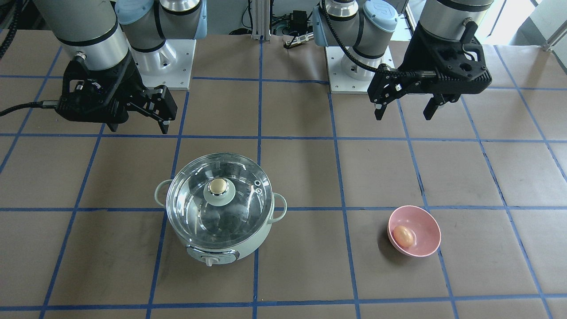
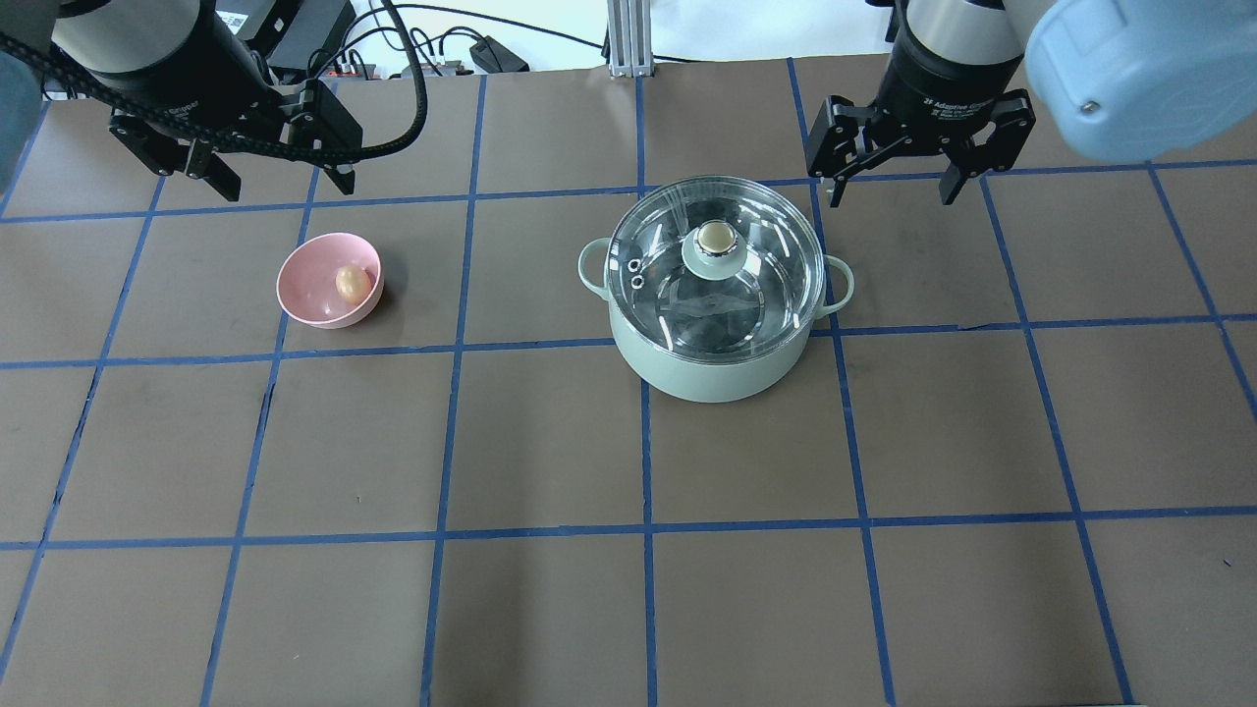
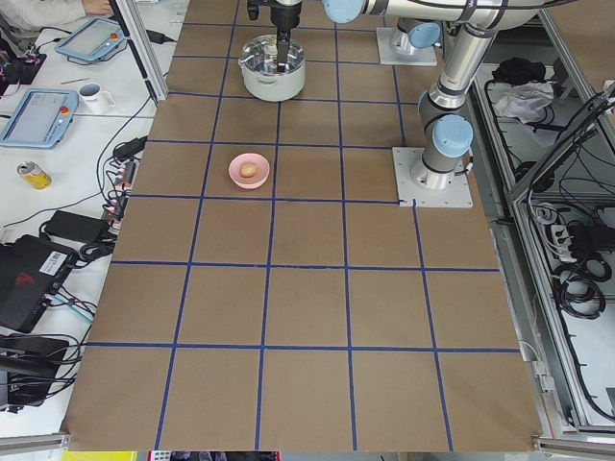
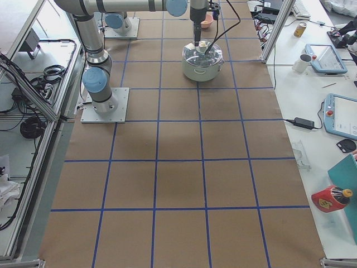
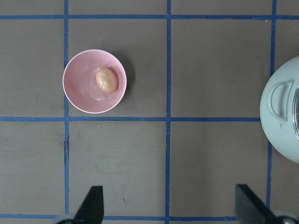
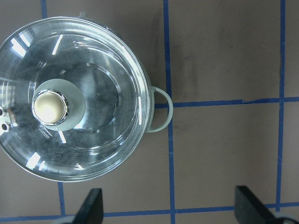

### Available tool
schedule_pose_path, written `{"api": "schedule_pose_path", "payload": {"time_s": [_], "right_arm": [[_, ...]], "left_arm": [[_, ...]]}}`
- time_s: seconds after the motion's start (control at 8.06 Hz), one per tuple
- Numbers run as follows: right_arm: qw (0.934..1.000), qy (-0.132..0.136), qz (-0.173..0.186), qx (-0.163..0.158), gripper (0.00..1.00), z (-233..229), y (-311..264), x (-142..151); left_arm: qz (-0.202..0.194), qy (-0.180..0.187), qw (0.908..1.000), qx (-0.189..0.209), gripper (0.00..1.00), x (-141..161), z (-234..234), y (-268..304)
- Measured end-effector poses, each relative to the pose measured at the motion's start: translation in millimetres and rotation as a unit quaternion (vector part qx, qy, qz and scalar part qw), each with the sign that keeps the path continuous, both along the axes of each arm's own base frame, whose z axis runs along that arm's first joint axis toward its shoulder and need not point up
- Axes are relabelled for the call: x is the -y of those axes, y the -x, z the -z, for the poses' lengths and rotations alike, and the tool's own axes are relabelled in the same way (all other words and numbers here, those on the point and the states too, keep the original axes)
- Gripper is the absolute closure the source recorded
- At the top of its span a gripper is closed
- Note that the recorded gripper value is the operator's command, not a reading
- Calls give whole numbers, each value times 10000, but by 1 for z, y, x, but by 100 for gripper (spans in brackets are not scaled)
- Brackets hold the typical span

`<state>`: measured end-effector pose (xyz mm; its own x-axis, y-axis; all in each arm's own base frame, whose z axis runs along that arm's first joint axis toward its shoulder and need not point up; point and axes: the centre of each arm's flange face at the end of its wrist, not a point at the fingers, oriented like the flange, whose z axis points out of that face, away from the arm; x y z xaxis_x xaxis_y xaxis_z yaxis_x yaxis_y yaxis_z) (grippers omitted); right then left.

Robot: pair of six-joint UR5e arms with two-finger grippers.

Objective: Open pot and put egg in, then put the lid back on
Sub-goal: 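Lower the left gripper to the egg while the right descends to the lid knob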

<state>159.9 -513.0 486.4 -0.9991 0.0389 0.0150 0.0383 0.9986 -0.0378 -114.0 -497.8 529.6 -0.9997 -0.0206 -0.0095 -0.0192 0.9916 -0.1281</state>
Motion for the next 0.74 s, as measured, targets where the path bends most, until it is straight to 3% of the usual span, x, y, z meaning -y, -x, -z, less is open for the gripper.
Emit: {"api": "schedule_pose_path", "payload": {"time_s": [0.5,0.74], "right_arm": [[9999,87,-28,-84,0,0,1,3],[9996,247,156,-36,0,7,-5,18]], "left_arm": [[33,17,10000,12,0,7,2,-16],[113,73,9999,45,0,35,24,-32]]}}
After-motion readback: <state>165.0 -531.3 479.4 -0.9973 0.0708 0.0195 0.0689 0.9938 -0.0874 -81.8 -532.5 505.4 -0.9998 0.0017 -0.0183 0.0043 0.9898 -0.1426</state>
